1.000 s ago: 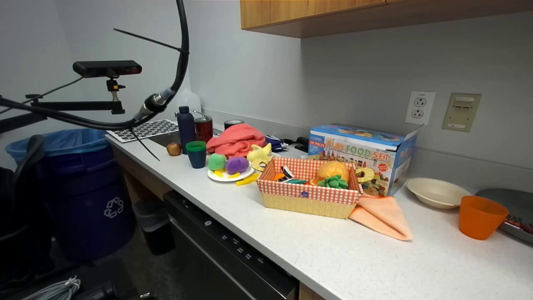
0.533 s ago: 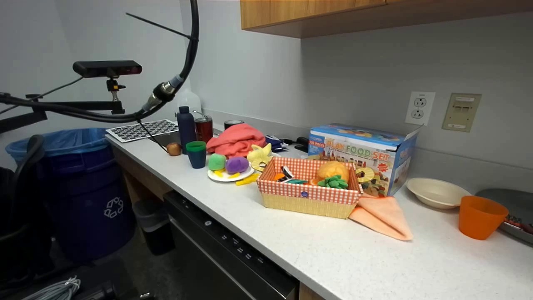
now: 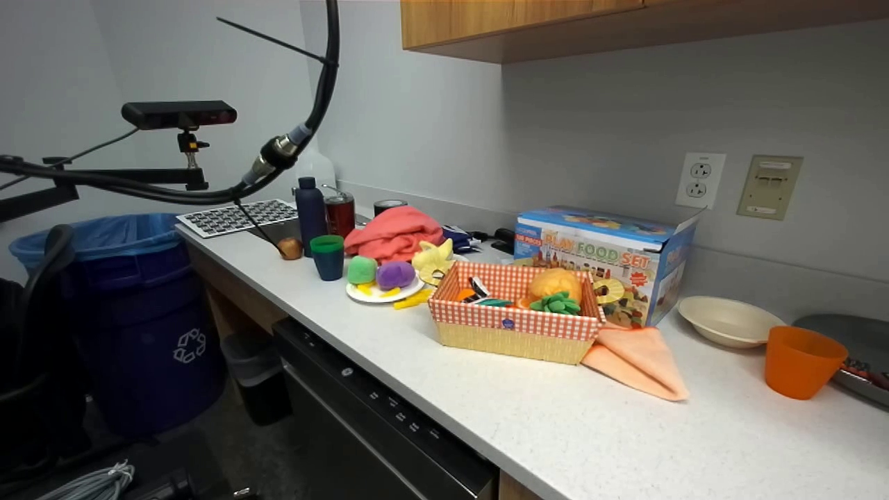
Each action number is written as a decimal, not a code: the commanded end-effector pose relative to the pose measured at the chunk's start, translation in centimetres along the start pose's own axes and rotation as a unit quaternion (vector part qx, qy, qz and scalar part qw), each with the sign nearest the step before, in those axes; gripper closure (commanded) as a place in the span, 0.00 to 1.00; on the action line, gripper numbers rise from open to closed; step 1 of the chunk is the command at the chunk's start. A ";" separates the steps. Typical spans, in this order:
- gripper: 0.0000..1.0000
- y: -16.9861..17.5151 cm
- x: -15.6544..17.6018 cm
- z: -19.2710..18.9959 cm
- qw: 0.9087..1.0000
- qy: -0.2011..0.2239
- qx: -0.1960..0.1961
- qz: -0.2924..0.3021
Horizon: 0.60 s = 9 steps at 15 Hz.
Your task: Open the right door of the kitchen top cabinet
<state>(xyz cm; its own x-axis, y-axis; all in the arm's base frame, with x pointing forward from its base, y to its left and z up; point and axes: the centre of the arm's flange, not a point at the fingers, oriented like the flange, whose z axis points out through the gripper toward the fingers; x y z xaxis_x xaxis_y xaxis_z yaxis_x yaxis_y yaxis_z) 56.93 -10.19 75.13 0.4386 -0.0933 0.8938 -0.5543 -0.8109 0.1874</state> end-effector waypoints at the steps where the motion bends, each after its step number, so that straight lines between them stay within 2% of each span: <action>1: 0.00 0.1 1.1 -0.4 0.999 0.002 -0.015 -0.029; 3: 0.00 -0.1 1.3 -0.4 0.999 0.006 -0.018 -0.041; 7: 0.00 -0.1 1.3 -0.9 0.997 -0.004 -0.049 -0.067; 8: 0.00 1.3 -4.1 1.4 0.996 -0.009 -0.055 -0.070; 9: 0.00 1.3 -4.5 1.6 0.996 -0.012 -0.054 -0.073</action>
<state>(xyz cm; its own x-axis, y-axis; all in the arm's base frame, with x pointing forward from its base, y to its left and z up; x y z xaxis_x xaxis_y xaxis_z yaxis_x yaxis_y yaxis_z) 56.99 -9.45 74.96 0.4943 -0.0070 0.8692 -0.5422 -0.7840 0.3021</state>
